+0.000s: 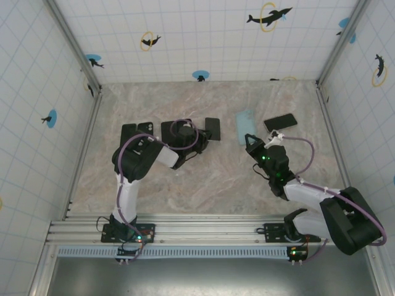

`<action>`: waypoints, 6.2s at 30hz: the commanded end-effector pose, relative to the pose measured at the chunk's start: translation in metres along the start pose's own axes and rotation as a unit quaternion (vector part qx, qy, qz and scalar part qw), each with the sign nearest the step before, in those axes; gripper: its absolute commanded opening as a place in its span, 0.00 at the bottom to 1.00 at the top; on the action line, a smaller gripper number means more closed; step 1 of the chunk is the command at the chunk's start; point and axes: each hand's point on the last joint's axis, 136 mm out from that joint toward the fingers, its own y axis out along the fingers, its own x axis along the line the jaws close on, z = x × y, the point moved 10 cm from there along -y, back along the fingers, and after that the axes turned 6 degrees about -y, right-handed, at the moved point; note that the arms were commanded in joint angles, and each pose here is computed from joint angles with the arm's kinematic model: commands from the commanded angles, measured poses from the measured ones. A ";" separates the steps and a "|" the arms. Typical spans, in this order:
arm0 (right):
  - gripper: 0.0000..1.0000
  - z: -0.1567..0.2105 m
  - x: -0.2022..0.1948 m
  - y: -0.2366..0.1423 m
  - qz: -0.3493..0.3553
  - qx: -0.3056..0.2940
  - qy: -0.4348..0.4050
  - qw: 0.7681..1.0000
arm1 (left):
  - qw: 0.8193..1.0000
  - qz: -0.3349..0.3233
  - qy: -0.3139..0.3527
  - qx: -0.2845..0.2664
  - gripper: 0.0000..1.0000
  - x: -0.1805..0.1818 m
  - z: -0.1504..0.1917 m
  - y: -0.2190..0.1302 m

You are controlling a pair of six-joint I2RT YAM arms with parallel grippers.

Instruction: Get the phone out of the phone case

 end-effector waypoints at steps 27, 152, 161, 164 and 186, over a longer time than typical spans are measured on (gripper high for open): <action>0.05 0.003 -0.007 0.007 0.041 0.019 -0.008 0.999 | 0.993 -0.113 -0.030 -0.007 0.62 -0.009 0.006 -0.033; 0.99 -0.133 -0.112 0.153 0.529 0.158 -0.067 0.831 | 0.946 -0.100 0.305 0.055 0.98 -0.122 0.007 -0.113; 0.99 -0.127 -0.122 0.167 0.527 0.159 -0.046 0.834 | 0.947 -0.101 0.300 0.058 0.98 -0.120 0.003 -0.111; 0.99 -0.126 -0.127 0.170 0.541 0.158 -0.044 0.825 | 0.948 -0.101 0.295 0.063 0.97 -0.119 0.002 -0.109; 1.00 -0.103 -0.164 0.182 0.626 0.190 0.008 0.756 | 0.949 -0.105 0.286 0.085 0.98 -0.109 -0.003 -0.102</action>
